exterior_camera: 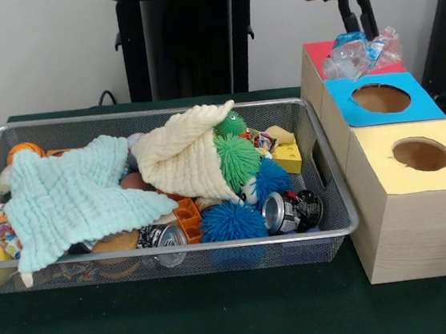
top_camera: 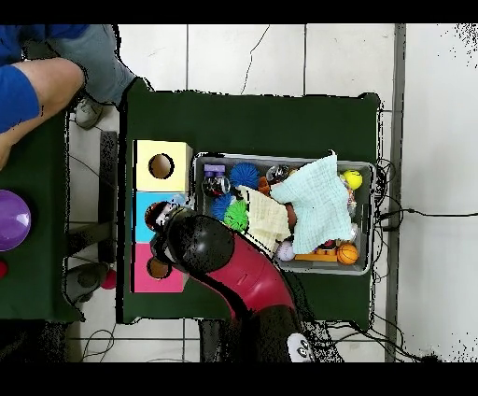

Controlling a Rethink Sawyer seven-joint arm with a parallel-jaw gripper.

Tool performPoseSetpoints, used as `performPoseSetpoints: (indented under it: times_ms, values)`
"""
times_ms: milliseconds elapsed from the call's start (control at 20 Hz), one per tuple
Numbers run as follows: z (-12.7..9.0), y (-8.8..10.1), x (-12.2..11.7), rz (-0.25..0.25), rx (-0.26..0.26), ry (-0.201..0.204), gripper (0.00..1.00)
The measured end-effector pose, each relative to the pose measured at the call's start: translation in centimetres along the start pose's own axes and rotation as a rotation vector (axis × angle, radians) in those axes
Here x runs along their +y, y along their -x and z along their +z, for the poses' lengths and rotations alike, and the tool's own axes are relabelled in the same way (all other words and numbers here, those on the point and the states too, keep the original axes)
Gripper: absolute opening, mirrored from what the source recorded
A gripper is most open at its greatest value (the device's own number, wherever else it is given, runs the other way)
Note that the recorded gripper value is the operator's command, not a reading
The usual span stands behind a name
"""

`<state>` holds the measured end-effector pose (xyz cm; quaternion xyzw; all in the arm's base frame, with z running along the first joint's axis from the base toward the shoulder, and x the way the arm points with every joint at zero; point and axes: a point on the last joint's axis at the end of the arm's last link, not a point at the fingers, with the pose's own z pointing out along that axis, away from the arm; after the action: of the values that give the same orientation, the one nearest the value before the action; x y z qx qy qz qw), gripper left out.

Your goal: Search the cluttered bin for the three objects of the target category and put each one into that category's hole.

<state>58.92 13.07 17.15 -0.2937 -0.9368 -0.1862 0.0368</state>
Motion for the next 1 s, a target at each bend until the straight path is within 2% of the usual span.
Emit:
performPoseSetpoints:
  times_ms: [250, 650, 700, 1000]
  values:
    - [0.8, -0.3, -0.7, 0.089, 0.068, 0.045, 0.00]
    - [1.0, -0.1, -1.8, 0.140, 0.135, 0.079, 0.00]
    - [0.9, 0.0, -1.9, 0.161, 0.159, 0.098, 0.00]
    - [0.3, 1.1, -2.2, 0.240, 0.213, 0.167, 0.00]
